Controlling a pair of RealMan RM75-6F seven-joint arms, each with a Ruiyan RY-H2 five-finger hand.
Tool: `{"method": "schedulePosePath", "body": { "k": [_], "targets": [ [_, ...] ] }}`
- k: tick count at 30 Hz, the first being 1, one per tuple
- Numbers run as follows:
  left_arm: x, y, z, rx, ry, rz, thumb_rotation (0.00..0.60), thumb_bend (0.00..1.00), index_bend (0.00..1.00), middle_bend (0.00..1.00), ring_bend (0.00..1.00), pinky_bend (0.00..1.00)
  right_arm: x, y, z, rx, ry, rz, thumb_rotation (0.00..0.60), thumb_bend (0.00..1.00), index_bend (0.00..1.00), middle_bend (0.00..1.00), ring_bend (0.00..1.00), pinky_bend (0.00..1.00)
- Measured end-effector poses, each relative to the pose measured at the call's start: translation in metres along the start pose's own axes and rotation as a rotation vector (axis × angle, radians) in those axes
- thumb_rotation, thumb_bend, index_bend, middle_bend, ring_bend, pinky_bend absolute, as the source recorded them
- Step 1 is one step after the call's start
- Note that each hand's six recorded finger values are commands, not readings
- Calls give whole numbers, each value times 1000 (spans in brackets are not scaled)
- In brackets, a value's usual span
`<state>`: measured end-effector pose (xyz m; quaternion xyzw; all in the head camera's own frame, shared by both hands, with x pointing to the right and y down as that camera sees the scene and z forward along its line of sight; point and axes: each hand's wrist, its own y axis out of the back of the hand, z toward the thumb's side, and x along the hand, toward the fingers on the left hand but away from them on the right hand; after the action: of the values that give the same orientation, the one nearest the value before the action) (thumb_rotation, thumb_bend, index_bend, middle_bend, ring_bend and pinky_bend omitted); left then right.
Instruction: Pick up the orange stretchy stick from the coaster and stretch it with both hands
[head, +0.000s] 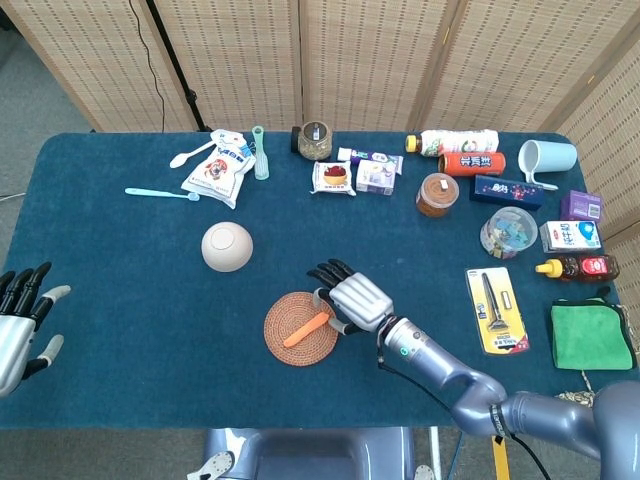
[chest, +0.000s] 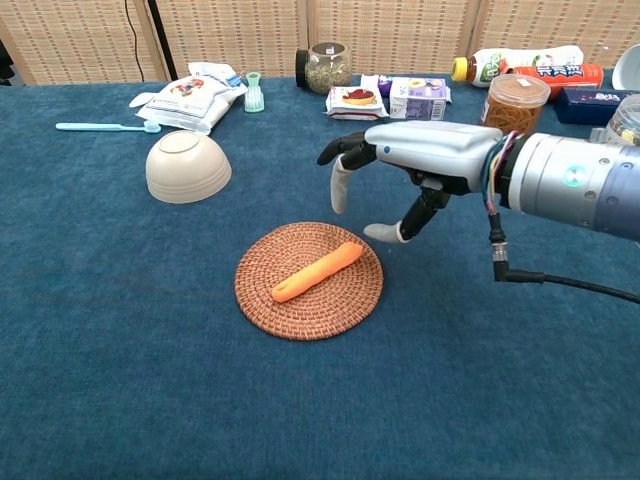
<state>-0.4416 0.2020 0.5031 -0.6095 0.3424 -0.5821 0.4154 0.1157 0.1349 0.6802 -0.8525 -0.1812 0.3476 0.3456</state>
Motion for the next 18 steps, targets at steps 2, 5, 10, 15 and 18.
{"method": "schedulePosePath", "body": {
  "k": [2,5,10,15,18],
  "targets": [
    [0,-1,-1,-1,2,-2,600,310,237,12,36,0,-3,-3,1,7,2,6,600,406,378,93,0,0],
    [0,-2,-2,-1,2,-6,600,310,237,12,36,0,-7,-8,2,18,7,19,600,405,381,93,0,0],
    [-1,-3,-3,-2,5,-9,600,310,237,12,36,0,-9,-16,3,43,9,37,600,405,383,93,0,0],
    [-2,-3,-5,-3,9,-9,600,310,237,12,36,0,-12,-21,4,50,9,48,600,406,386,93,0,0],
    [-2,-4,-7,-4,12,-9,600,310,237,12,36,0,-15,-24,5,56,8,52,600,406,389,93,0,0]
  ]
}}
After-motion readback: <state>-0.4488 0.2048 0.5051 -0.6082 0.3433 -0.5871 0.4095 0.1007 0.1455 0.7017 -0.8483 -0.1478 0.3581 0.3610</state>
